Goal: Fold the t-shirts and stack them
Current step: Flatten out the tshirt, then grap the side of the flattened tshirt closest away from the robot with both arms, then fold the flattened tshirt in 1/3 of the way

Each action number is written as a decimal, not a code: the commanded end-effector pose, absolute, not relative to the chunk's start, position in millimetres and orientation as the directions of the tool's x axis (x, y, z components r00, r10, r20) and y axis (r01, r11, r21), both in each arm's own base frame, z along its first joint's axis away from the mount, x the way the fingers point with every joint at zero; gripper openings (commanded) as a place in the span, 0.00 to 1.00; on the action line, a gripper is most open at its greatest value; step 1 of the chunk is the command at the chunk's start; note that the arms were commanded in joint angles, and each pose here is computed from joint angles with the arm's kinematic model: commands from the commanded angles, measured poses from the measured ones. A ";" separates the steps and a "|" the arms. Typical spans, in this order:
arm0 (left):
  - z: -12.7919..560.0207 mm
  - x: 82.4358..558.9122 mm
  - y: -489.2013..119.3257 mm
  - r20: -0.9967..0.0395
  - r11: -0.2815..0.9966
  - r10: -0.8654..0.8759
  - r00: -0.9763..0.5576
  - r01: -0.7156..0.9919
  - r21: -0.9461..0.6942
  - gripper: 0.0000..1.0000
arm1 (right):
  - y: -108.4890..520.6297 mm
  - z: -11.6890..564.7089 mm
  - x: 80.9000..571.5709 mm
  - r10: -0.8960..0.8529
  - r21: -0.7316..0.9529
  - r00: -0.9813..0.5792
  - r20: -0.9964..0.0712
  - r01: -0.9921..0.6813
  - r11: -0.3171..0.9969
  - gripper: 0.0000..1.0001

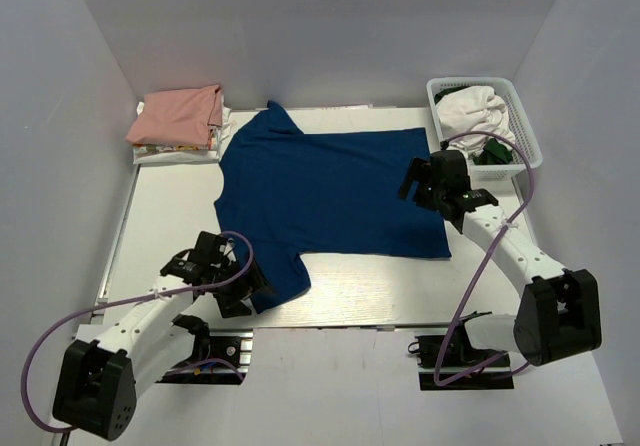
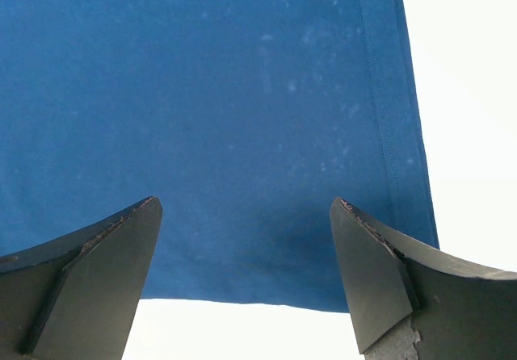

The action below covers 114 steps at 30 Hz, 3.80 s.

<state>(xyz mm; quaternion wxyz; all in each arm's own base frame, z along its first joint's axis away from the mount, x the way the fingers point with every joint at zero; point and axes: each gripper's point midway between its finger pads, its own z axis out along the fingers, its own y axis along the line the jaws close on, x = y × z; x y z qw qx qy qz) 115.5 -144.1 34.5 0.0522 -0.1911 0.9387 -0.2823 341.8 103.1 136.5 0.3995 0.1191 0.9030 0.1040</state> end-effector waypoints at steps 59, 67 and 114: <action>129.2 203.8 -165.8 -0.390 0.804 -0.250 -0.886 0.034 -0.593 0.00 | 40.0 12.6 251.3 0.403 0.132 -0.773 -0.491 0.391 0.911 0.33; 144.1 236.5 -165.1 -0.448 0.809 -0.315 -0.837 0.011 -0.588 0.00 | 54.9 35.0 265.5 0.407 0.217 -0.755 -0.514 0.345 0.913 0.00; 123.1 502.8 -112.6 -0.678 0.937 -0.309 -0.667 -0.090 -0.338 1.00 | 126.6 94.9 428.5 0.275 0.279 -0.783 -0.558 0.135 0.951 0.90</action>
